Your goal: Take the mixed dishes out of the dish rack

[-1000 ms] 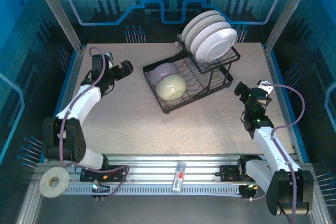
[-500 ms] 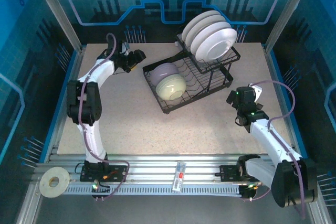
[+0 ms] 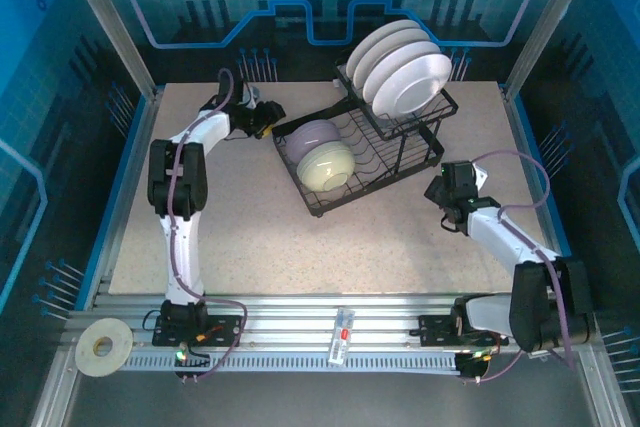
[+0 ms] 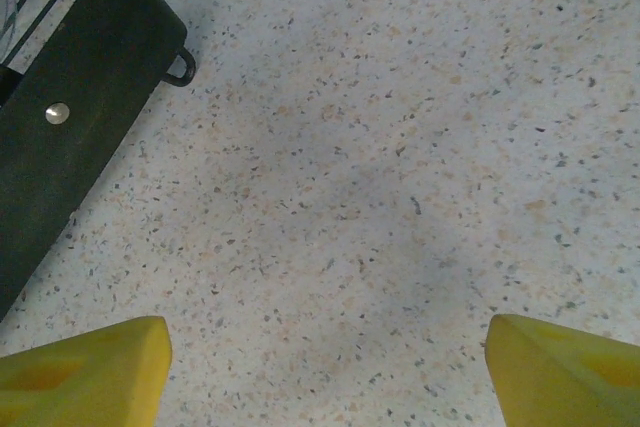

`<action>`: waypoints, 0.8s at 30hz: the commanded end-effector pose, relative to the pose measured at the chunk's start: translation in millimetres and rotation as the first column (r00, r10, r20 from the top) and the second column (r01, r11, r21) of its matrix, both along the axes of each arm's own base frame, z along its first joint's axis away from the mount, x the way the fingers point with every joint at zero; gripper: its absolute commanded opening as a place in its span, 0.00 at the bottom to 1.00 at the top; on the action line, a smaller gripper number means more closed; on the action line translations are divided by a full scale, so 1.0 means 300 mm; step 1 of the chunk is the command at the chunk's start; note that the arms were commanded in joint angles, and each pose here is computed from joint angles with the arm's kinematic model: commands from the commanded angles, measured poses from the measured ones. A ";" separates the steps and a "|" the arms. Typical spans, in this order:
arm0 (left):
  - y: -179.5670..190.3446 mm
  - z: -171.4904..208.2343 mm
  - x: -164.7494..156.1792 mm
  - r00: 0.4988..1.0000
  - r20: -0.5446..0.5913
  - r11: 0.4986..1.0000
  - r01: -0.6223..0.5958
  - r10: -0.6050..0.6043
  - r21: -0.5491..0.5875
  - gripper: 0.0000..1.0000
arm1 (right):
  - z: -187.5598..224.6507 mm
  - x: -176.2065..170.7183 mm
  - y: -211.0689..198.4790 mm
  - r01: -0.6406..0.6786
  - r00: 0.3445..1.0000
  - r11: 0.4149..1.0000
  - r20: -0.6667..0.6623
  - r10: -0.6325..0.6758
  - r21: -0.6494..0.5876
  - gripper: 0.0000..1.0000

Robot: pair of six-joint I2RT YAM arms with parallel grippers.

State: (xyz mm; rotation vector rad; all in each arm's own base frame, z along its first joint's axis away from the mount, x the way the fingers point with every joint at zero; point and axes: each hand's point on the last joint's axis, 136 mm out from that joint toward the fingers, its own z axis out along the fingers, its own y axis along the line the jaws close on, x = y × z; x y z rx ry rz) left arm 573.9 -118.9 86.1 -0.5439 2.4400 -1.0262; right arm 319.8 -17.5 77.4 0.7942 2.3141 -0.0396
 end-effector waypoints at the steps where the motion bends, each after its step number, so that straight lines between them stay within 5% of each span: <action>1: -0.066 0.051 0.017 0.997 0.041 0.996 0.061 -0.058 -0.068 0.56 | 0.012 0.053 -0.006 0.023 0.999 0.998 0.034 -0.026 0.064 0.83; 24: -0.358 0.013 -0.274 0.949 0.010 0.945 0.316 -0.317 -0.084 0.48 | -0.059 0.101 -0.115 0.101 0.994 0.981 0.017 -0.105 0.168 0.88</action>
